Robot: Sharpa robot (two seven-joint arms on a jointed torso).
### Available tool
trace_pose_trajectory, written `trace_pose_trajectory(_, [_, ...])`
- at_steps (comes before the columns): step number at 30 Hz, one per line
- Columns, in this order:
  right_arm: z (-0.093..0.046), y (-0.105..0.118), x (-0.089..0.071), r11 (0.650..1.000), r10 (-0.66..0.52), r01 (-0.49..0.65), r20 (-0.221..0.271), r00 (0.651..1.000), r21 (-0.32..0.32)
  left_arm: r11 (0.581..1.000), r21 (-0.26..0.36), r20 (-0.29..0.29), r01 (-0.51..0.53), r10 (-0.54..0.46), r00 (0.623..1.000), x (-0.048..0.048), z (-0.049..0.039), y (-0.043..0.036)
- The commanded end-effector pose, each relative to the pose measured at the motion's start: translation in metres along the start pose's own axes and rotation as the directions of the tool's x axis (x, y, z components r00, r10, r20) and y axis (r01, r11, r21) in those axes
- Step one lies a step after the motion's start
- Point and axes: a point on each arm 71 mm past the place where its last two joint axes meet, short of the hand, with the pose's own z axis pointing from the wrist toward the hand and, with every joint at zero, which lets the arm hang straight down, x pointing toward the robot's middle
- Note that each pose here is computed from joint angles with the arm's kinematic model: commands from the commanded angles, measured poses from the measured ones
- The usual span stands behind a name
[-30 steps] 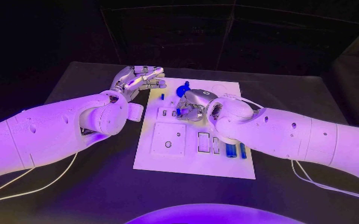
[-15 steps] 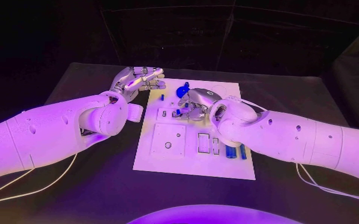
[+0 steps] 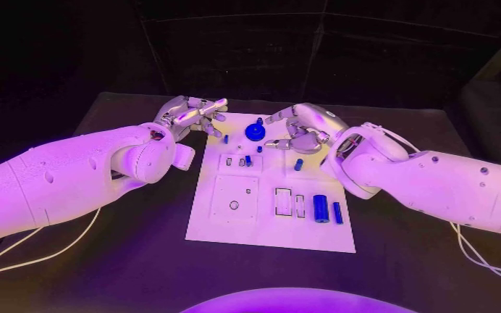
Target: Assemble the parts on the task board
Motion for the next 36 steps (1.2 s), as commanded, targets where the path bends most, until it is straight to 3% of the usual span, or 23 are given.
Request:
trace_pose_trajectory(1, [-0.004,-0.007,-0.022,0.992,0.125,-0.126,0.063,0.99,0.005,0.951,-0.16,-0.158,-0.266,0.241,0.958,0.0091,0.0039,0.0028])
trace_pose_trajectory(7, [-0.01,-0.027,-0.049,0.983,0.156,-0.165,0.109,0.982,0.077,0.817,-0.209,-0.234,-0.537,0.491,0.839,0.016,0.0133,-0.0105])
trace_pose_trajectory(11, [-0.012,-0.034,-0.058,0.979,0.163,-0.175,0.123,0.979,0.102,0.683,-0.234,-0.29,-0.691,0.63,0.721,0.0204,0.0197,-0.0202])
trace_pose_trajectory(16, [-0.01,-0.036,-0.06,0.977,0.167,-0.181,0.125,0.978,0.114,0.562,-0.267,-0.351,-0.783,0.7,0.622,0.0305,0.0262,-0.0251])
trace_pose_trajectory(22, [-0.008,-0.037,-0.059,0.975,0.169,-0.184,0.122,0.978,0.125,0.455,-0.28,-0.41,-0.845,0.739,0.534,0.0444,0.0337,-0.022])
trace_pose_trajectory(26, [-0.007,-0.037,-0.059,0.974,0.171,-0.185,0.117,0.978,0.13,0.407,-0.276,-0.438,-0.87,0.753,0.491,0.0517,0.0397,-0.02])
trace_pose_trajectory(36, [-0.006,-0.037,-0.057,0.972,0.173,-0.187,0.108,0.979,0.139,0.346,-0.255,-0.501,-0.903,0.751,0.43,0.0676,0.0502,-0.0159])
